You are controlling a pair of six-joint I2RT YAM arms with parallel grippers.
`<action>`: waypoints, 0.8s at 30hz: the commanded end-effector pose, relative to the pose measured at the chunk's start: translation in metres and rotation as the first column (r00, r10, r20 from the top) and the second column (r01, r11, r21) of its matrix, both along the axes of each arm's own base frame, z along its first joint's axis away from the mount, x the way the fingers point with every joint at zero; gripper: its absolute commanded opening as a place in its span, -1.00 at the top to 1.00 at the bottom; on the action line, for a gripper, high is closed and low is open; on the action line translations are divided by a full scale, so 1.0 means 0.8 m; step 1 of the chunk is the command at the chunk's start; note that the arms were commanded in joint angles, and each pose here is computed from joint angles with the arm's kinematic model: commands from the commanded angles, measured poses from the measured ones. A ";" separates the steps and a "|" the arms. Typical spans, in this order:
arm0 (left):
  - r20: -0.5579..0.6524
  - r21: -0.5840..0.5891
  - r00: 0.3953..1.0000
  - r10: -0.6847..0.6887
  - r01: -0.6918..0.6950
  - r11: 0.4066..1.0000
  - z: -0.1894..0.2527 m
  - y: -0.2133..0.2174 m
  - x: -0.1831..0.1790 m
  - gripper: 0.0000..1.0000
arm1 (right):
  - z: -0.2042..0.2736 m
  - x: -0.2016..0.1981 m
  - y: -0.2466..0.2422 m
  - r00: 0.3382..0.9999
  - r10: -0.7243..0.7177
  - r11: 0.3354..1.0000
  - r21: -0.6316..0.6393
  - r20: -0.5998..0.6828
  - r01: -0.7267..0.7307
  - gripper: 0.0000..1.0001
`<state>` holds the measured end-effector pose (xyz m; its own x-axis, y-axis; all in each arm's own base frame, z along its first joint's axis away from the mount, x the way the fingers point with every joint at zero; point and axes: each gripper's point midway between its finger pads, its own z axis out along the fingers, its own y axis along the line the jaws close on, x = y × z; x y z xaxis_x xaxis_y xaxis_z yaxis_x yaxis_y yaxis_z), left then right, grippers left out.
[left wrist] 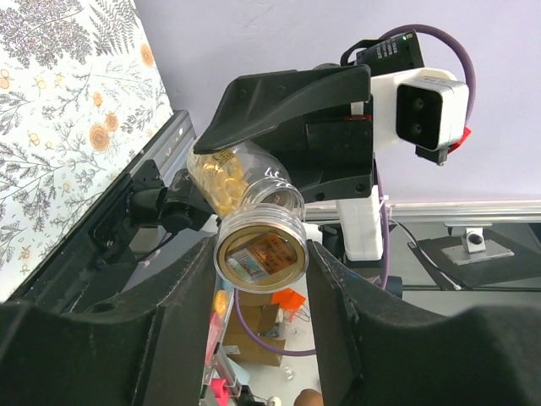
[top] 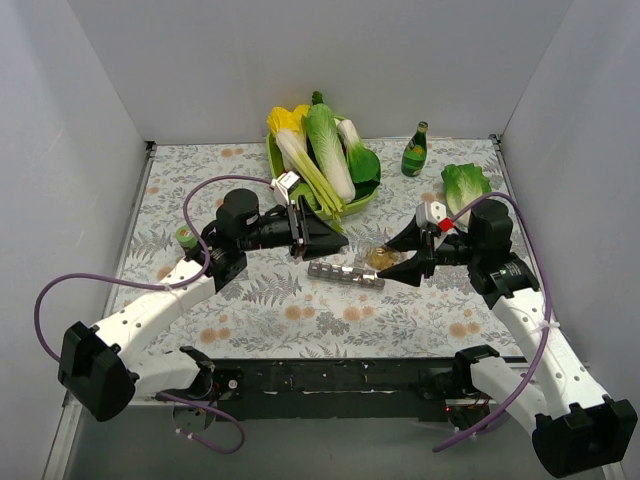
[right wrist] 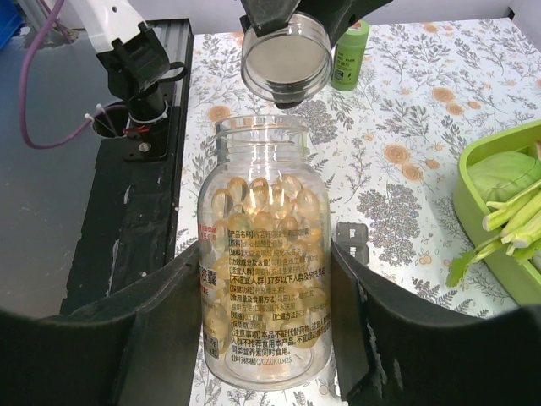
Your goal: Sort the pills into containers
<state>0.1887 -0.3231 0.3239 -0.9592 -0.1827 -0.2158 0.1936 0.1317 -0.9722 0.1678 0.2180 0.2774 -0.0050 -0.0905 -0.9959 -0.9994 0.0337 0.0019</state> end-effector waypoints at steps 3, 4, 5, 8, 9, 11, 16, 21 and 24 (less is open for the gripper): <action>0.003 -0.003 1.000 -0.020 0.020 1.000 0.009 -0.009 0.000 0.56 | 0.005 0.004 -0.001 0.999 -0.007 1.000 -0.006 0.036 0.008 0.88; 0.001 0.006 1.000 -0.021 0.021 1.000 0.005 -0.011 0.001 0.56 | 0.006 0.005 -0.001 0.999 -0.010 1.000 -0.008 0.041 0.010 0.88; -0.006 0.015 1.000 -0.021 0.021 1.000 0.004 -0.013 0.002 0.56 | 0.007 0.004 0.000 0.999 -0.009 1.000 -0.010 0.041 0.010 0.88; -0.004 0.029 1.000 -0.018 0.018 0.999 0.004 -0.017 0.003 0.56 | 0.005 0.006 0.000 0.999 -0.015 1.000 -0.019 0.045 0.016 0.88; -0.001 0.030 1.000 -0.016 0.016 0.999 0.005 -0.018 0.005 0.56 | 0.004 0.006 0.000 0.999 -0.018 1.000 -0.023 0.044 0.019 0.88; -0.018 0.047 1.000 -0.014 0.015 0.999 0.000 -0.019 0.005 0.56 | 0.003 0.007 0.001 0.999 -0.020 0.999 -0.028 0.050 0.022 0.88; -0.032 0.064 0.999 -0.024 0.026 0.998 -0.001 -0.027 0.004 0.56 | 0.004 0.010 0.003 0.998 -0.025 0.999 -0.038 0.054 0.027 0.88; -0.044 0.116 0.999 -0.021 0.026 0.993 -0.012 -0.032 0.003 0.56 | 0.005 0.012 0.004 0.998 -0.025 0.999 -0.041 0.058 0.027 0.88; -0.043 0.142 0.999 -0.017 0.023 0.990 -0.015 -0.032 0.005 0.57 | 0.005 0.011 0.004 0.998 -0.026 0.999 -0.043 0.060 0.029 0.88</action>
<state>0.1920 -0.3499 0.3043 -0.9783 -0.1298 -0.1617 0.1280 0.2355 -0.9634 0.1753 0.2196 0.2613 -0.0208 -0.1500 -0.9885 -0.9976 0.0682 0.0106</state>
